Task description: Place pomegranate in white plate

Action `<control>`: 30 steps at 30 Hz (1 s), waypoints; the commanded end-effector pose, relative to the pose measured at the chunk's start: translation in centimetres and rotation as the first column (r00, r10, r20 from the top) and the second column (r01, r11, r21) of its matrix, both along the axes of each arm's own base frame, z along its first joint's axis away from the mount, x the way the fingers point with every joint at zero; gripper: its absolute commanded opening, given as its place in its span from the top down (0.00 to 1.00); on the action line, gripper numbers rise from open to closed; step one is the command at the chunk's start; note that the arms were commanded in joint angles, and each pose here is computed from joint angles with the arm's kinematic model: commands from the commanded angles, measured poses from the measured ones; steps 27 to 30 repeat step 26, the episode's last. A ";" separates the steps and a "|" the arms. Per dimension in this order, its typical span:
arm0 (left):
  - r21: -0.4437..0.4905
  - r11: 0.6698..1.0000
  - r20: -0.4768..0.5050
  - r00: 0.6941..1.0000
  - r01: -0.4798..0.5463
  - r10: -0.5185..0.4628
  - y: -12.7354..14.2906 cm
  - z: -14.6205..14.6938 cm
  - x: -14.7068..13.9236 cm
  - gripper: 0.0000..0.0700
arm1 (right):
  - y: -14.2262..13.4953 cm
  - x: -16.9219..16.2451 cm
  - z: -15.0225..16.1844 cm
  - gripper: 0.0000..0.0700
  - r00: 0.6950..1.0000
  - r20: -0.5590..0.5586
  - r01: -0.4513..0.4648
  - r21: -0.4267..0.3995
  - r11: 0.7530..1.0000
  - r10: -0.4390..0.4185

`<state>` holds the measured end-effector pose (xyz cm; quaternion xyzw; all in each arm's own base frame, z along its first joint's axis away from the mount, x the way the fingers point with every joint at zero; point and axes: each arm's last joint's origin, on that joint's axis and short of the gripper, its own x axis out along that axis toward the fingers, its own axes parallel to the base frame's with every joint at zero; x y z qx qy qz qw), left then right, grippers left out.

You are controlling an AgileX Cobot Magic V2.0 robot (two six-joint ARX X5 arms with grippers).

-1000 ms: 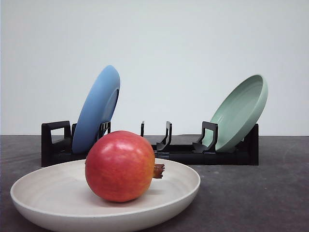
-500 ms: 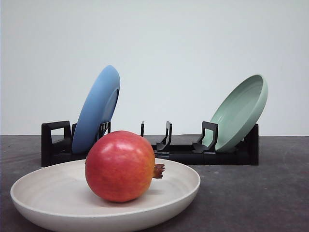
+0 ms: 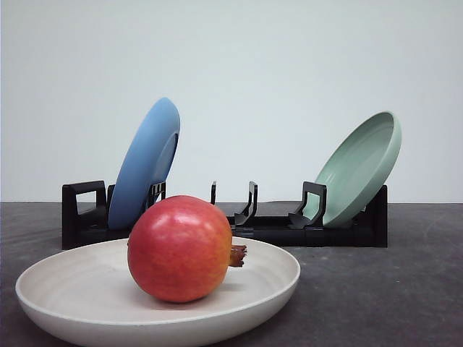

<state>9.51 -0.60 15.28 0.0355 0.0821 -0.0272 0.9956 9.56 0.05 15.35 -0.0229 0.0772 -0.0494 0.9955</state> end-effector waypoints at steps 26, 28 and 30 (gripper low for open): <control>0.014 1.000 -0.011 1.000 0.001 -0.001 0.0 -0.3 0.0 1.00 | 0.0 0.0 -0.2 0.99 1.000 0.003 -0.001 -0.003 1.000 0.001; 0.014 1.000 -0.011 1.000 0.001 -0.001 0.0 -0.3 0.0 1.00 | 0.0 0.0 -0.2 0.99 1.000 0.003 -0.001 -0.003 1.000 0.001; 0.014 1.000 -0.011 1.000 0.001 -0.001 0.0 -0.3 0.0 1.00 | 0.0 0.0 -0.2 0.99 1.000 0.003 -0.001 -0.003 1.000 0.001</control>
